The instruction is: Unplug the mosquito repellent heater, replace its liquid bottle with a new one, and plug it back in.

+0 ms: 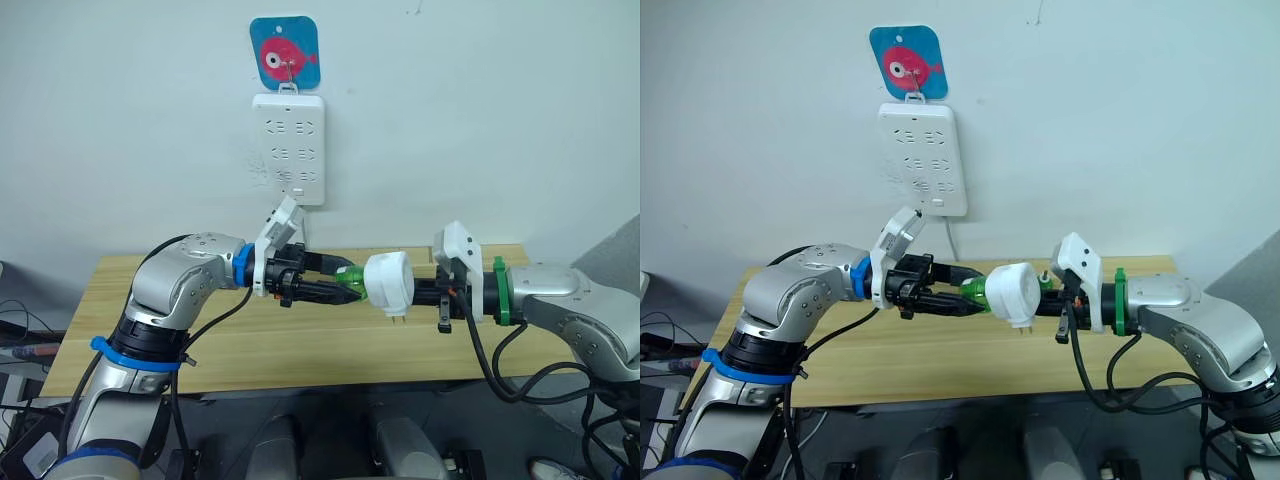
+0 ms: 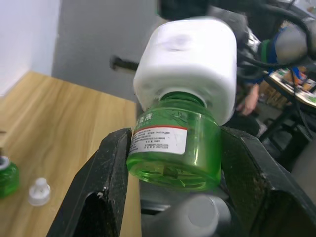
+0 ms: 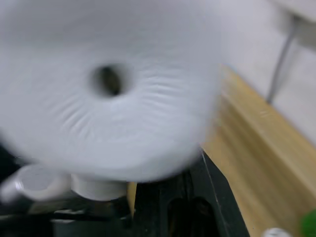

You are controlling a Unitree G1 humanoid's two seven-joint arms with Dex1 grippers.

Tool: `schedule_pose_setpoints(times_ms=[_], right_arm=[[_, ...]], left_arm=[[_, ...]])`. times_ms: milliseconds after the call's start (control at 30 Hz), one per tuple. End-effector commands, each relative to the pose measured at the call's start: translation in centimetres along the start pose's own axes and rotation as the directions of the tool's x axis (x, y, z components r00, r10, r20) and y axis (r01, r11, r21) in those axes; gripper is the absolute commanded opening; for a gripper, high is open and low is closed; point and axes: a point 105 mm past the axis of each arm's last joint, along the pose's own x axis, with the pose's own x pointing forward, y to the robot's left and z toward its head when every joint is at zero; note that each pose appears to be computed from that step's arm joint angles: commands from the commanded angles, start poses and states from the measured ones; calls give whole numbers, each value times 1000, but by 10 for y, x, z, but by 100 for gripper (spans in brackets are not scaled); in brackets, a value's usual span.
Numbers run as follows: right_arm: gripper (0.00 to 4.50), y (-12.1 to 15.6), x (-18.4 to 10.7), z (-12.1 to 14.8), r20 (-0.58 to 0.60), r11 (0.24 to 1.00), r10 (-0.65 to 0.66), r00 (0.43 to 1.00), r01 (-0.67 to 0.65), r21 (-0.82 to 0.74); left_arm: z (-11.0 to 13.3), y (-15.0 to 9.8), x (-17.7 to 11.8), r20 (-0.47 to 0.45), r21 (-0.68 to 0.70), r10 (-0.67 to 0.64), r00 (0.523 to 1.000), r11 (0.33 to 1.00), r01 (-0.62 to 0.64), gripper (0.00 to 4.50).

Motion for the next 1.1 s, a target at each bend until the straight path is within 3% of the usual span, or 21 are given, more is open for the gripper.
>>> schedule_pose_setpoints(times_ms=[33, 233, 500, 900, 1100], right_arm=[[0, 18, -4, 26, 69, 998, 56, 996, -53, -43], [0, 27, -4, 42, 130, 997, 79, 988, -81, 14], [0, 1, 1, 60, 192, 993, -50, 980, 28, 115], [0, -21, 7, 36, 91, 983, -131, 987, 117, 143], [0, -26, 4, 49, 177, 978, -145, 973, 115, 172]], left_arm=[[6, 1, 3, 19, 46, 18, 1000, 999, -19, 241], [2, 13, 5, -13, 139, 82, 997, 987, -79, 241], [-12, 9, 7, -142, 299, 45, 989, 954, 0, 241], [-4, -11, 5, -93, 212, -76, 993, 973, 94, 235], [-11, -6, 1, -102, 194, -47, 994, 979, 67, 229]])
